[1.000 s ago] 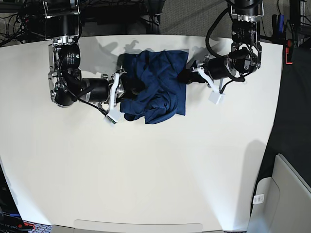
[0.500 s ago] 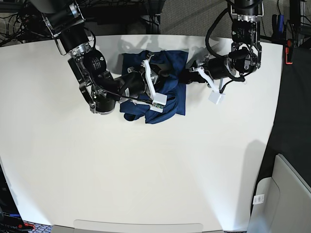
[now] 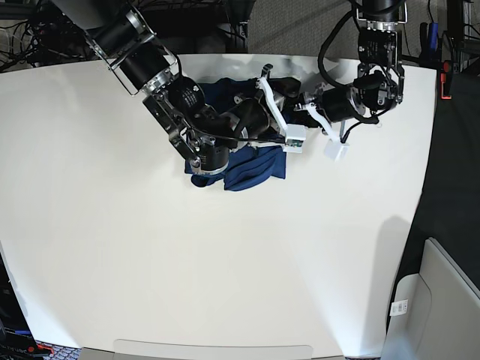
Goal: Fold the T-shirt properly
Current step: 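Grasp the bundle edge with the right gripper and fold it over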
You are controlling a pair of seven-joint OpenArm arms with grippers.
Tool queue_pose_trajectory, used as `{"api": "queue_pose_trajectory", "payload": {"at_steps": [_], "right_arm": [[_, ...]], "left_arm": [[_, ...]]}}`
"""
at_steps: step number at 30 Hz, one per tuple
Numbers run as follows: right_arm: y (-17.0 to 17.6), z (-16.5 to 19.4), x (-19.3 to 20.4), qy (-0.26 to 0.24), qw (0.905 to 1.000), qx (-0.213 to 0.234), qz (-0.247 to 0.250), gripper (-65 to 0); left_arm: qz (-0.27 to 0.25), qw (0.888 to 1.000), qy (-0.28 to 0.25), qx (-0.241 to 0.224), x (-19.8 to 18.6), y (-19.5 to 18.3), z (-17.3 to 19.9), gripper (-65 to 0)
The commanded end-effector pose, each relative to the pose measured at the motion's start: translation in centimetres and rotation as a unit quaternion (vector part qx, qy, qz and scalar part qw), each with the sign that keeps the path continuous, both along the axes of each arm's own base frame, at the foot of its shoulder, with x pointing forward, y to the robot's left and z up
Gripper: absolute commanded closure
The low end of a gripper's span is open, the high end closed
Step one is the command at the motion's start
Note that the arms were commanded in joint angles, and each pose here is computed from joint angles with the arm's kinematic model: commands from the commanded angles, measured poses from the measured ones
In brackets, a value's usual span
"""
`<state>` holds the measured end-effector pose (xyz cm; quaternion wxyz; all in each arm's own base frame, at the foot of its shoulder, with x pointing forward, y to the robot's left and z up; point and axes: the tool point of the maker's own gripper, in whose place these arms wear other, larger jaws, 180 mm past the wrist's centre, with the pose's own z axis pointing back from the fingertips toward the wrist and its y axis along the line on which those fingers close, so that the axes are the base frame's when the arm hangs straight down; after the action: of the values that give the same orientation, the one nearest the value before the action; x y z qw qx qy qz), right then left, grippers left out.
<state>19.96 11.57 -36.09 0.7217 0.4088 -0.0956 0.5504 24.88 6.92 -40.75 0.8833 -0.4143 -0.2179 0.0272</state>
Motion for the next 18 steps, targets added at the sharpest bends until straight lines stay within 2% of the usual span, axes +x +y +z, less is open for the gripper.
{"api": "queue_pose_trajectory", "payload": {"at_steps": [1,3,7,10,12,16,18], "right_arm": [[0.9,2.4,1.7,-0.018,0.999,0.039,-0.01,-16.5],[0.3,3.2,3.2,-0.024,0.9977,0.051,-0.038,-17.6],[-1.6,5.2,6.0,-0.034,0.9917,0.082,-0.092,-17.7],[-4.0,6.8,8.8,-0.044,0.9816,0.109,-0.15,-17.7],[-7.0,7.5,10.9,-0.053,0.9721,0.114,-0.197,-17.7],[-12.0,8.9,13.9,-0.074,0.9519,0.124,-0.27,-17.7],[-13.5,9.0,14.7,-0.084,0.9483,0.114,-0.284,-17.7]], "left_arm": [[0.0,1.0,-0.008,0.002,0.3,0.3,0.4,-0.4],[-0.002,1.0,-0.021,0.005,0.6,0.4,1.1,-0.4],[0.011,0.996,-0.082,0.013,2.2,1.2,4.5,-0.5],[0.036,0.996,-0.084,0.018,2.8,2.4,5.0,-0.5],[0.054,0.995,-0.085,0.02,3.1,3.3,5.2,-0.5],[0.054,0.994,-0.097,0.023,3.3,3.5,6.0,-0.5],[0.052,0.993,-0.099,0.023,3.3,3.3,6.0,-0.5]]}}
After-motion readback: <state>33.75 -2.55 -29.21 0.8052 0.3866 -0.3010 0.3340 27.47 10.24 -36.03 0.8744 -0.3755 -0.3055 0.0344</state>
